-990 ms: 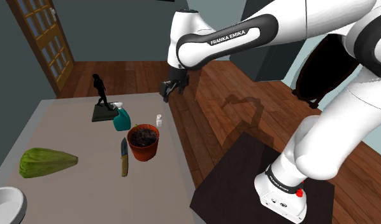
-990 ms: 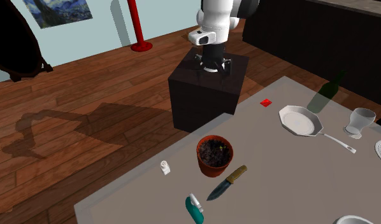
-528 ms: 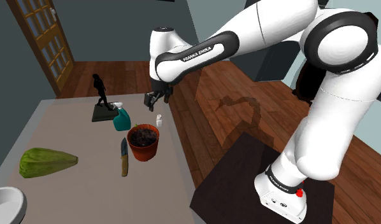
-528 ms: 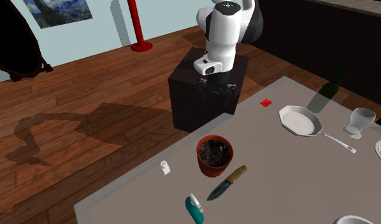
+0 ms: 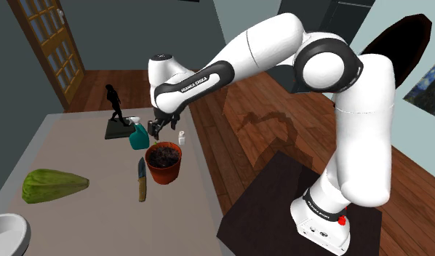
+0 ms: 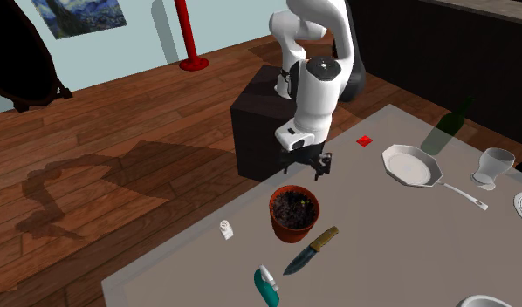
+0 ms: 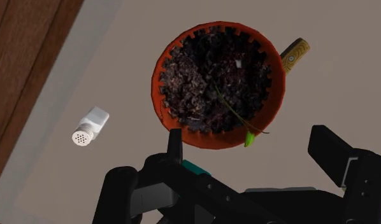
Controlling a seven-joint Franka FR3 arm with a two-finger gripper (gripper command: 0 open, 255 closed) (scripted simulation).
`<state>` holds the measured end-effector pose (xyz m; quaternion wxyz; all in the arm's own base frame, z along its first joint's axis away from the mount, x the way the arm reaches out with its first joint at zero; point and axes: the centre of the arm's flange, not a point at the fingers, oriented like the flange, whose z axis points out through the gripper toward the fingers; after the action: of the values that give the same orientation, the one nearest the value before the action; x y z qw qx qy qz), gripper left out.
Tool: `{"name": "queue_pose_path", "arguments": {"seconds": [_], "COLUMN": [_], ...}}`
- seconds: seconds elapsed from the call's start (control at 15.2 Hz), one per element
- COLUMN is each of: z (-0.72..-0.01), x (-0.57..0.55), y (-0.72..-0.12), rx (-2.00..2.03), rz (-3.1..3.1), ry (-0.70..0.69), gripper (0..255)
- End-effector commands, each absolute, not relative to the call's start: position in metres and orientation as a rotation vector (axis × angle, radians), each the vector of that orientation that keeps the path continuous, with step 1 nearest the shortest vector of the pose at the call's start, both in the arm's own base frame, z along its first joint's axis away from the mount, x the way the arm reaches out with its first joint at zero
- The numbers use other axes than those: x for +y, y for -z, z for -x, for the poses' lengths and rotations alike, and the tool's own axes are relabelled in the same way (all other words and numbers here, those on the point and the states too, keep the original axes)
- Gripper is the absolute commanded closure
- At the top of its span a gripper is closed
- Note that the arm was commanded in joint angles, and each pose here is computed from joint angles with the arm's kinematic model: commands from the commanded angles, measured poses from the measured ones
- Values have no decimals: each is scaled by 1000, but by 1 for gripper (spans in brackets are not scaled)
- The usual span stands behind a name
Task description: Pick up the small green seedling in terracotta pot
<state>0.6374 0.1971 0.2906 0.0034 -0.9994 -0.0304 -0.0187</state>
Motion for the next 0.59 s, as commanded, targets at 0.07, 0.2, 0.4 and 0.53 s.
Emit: {"name": "queue_pose_path", "arguments": {"seconds": [0.07,0.2,0.4,0.53], "z": [-661,-675,-683,-683], "x": [214,226,233,233], "y": [-261,-241,-224,-214], "rx": [-115,-129,-137,-137], "rz": [3138,3140,3142,3142], "ry": [45,36,30,30], "gripper": [0,0,0,0]}}
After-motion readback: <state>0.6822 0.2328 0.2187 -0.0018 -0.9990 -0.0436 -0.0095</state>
